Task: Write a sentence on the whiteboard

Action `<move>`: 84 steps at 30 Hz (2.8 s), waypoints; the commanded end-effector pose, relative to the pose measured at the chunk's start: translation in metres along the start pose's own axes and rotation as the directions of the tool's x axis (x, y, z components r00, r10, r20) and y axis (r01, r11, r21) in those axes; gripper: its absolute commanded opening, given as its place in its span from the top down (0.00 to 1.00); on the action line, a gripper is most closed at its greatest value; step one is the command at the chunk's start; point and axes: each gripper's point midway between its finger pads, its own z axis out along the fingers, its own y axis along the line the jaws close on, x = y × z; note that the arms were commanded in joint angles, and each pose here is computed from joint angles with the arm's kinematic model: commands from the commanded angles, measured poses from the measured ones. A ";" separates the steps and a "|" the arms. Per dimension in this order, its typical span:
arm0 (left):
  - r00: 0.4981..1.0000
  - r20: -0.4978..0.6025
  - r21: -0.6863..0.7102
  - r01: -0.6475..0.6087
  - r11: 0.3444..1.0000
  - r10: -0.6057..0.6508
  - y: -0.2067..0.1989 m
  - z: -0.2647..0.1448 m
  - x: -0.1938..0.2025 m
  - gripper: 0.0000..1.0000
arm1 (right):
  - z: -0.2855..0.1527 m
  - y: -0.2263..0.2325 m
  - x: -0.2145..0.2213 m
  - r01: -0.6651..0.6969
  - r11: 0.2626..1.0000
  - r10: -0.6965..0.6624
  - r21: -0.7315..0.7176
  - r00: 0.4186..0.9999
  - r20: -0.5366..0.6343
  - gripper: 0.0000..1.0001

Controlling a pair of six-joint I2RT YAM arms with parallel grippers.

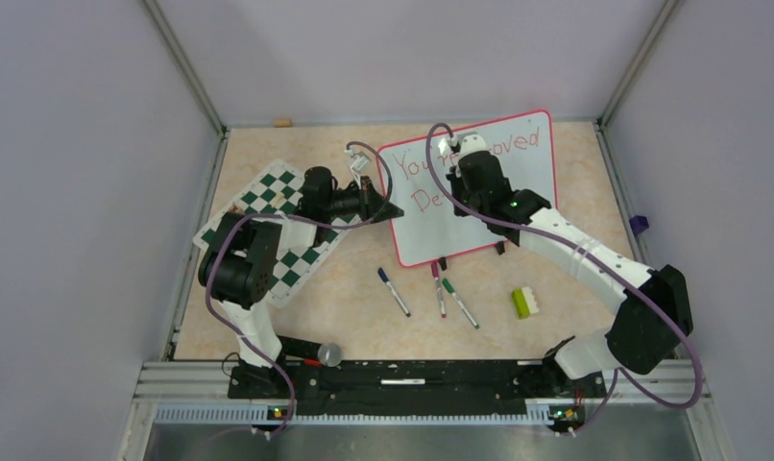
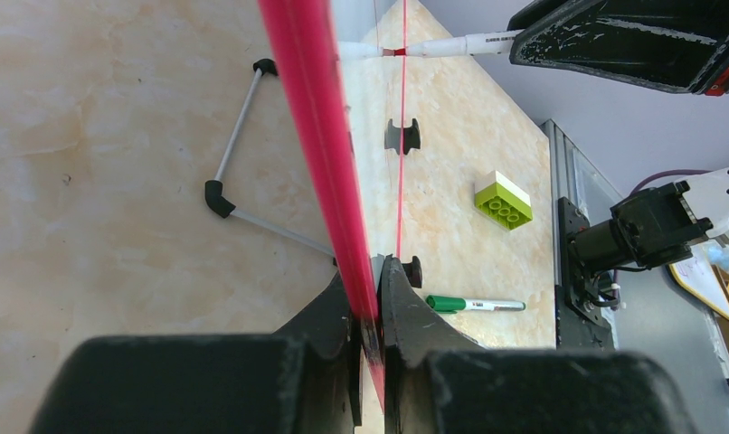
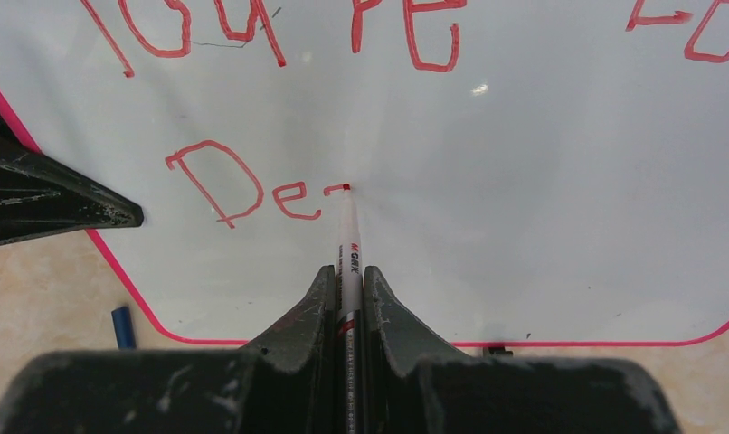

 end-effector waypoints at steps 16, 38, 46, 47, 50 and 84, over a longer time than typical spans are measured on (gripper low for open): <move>0.991 -0.048 -0.040 -0.127 0.991 0.125 0.018 0.003 0.027 1.00 | 0.003 0.004 -0.046 -0.024 1.000 0.025 -0.012 0.993 0.115 1.00; 0.991 -0.048 -0.042 -0.128 0.991 0.126 0.018 0.003 0.028 1.00 | -0.003 0.004 0.010 -0.002 0.999 0.001 -0.050 1.000 -0.012 1.00; 0.991 -0.049 -0.042 -0.127 0.991 0.125 0.018 0.003 0.028 1.00 | -0.008 -0.019 -0.002 0.008 0.997 -0.009 0.078 1.000 0.012 1.00; 0.991 -0.048 -0.042 -0.127 0.991 0.125 0.018 0.003 0.027 1.00 | -0.009 -0.020 -0.005 0.005 0.997 -0.006 0.079 1.000 0.022 1.00; 0.991 -0.049 -0.042 -0.129 0.991 0.126 0.018 0.003 0.028 1.00 | -0.015 -0.018 -0.018 -0.010 0.998 0.006 0.069 0.999 0.052 1.00; 0.991 -0.050 -0.040 -0.129 0.991 0.127 0.018 0.003 0.028 1.00 | -0.006 -0.019 -0.044 -0.056 0.998 0.055 0.007 0.994 0.092 1.00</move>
